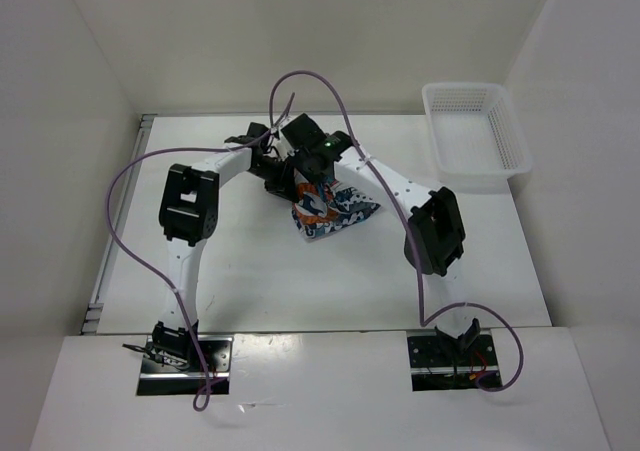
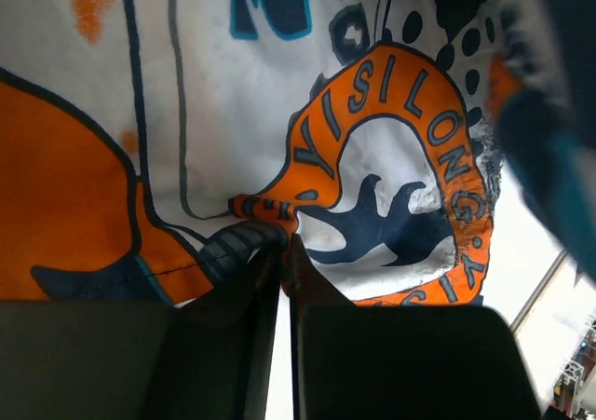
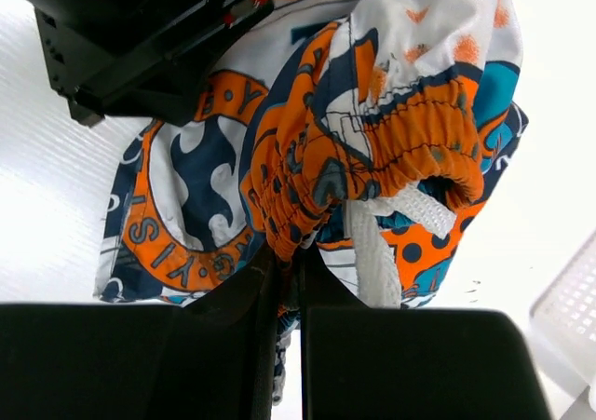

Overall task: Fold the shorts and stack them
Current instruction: Fold the shorts

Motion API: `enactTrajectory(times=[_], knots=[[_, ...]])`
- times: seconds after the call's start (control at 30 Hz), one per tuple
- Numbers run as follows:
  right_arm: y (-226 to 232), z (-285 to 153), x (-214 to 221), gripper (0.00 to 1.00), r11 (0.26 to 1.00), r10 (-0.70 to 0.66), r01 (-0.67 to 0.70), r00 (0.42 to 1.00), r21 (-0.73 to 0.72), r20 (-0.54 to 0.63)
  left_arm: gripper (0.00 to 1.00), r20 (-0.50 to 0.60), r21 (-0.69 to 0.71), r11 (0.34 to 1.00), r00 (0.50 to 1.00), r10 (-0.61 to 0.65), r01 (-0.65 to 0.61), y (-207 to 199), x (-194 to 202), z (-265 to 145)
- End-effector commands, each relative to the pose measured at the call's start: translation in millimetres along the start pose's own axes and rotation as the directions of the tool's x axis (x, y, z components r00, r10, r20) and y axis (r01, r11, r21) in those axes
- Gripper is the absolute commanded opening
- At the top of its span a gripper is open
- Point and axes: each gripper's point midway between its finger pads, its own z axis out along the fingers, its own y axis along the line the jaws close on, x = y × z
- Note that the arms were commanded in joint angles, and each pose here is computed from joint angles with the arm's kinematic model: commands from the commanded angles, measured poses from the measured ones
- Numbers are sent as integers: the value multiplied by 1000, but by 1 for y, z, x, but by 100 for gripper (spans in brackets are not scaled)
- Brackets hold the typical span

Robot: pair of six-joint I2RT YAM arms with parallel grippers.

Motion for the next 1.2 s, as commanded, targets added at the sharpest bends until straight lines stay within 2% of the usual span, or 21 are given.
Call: enactTrajectory(times=[0.0, 0.07, 0.17, 0.2, 0.23, 0.33, 0.5, 0.6, 0.63, 0.67, 0.73, 0.77, 0.8, 0.83, 0.87, 0.9, 0.97, 1.0, 1.1, 1.13, 1.17], knots=[[12, 7, -16, 0, 999, 32, -32, 999, -11, 42, 13, -27, -67, 998, 999, -18, 16, 34, 12, 5], [19, 19, -6, 2, 999, 31, -31, 999, -27, 10, 14, -13, -72, 997, 1000, -21, 20, 36, 8, -1], [45, 21, -6, 28, 994, 10, -9, 1000, -111, 7, 23, 1, -90, 995, 999, -37, 37, 47, 7, -8], [56, 17, -8, 46, 983, -10, 12, 1000, -183, 15, 26, 1, -90, 995, 999, -37, 37, 47, 7, -8], [64, 11, -14, 51, 976, -30, 36, 999, -216, 33, 31, 7, -105, 993, 999, -46, 47, 54, 7, -11], [88, -18, -31, 64, 935, -88, 120, 990, -334, 110, 37, 31, -125, 990, 998, -61, 64, 64, 3, -23], [98, -71, -58, 67, 885, -115, 208, 964, -417, 238, 47, 64, -163, 982, 994, -91, 100, 80, -3, -48], [79, -84, -62, 57, 911, -137, 231, 951, -341, 277, 50, 96, -174, 978, 991, -97, 113, 81, -10, -69], [64, -82, -59, 48, 939, -154, 225, 951, -262, 267, 53, 113, -180, 977, 989, -98, 117, 82, -14, -80], [57, -80, -54, 43, 948, -168, 229, 951, -222, 261, 54, 129, -195, 974, 987, -93, 118, 83, -18, -88], [30, -69, -32, 34, 963, -189, 228, 952, -145, 242, 57, 160, -213, 972, 985, -61, 95, 69, -31, -109], [24, -50, 2, 34, 964, -211, 233, 963, -124, 171, 60, 189, -220, 973, 981, -32, 74, 59, -40, -123], [10, -57, -4, 34, 968, -211, 235, 951, -85, 228, 62, 205, -223, 973, 979, -15, 62, 51, -46, -132], [-8, -51, 8, 37, 974, -204, 220, 956, -54, 211, 64, 220, -219, 975, 975, 0, 49, 44, -50, -139], [-8, -38, 34, 44, 970, -222, 235, 961, -61, 165, 67, 229, -207, 978, 973, 40, 9, 23, -56, -142], [-15, -35, 34, 50, 973, -218, 229, 959, -41, 183, 75, 242, -206, 978, 968, 73, -22, 12, -64, -143], [-18, -23, 56, 59, 968, -235, 245, 960, -49, 154, 81, 225, -196, 977, 966, 125, -81, -11, -70, -127], [-18, -19, 56, 59, 965, -250, 260, 954, -40, 166, 88, 217, -200, 975, 966, 139, -95, -14, -70, -119], [-8, -2, 68, 62, 956, -277, 289, 948, -58, 159, 89, 183, -217, 968, 969, 166, -125, -15, -79, -90], [-5, 7, 75, 62, 954, -281, 293, 949, -67, 143, 89, 159, -226, 968, 977, 146, -108, -1, -74, -77], [-2, 11, 77, 62, 949, -292, 304, 946, -80, 137, 93, 142, -254, 961, 979, 148, -108, 4, -74, -68]])
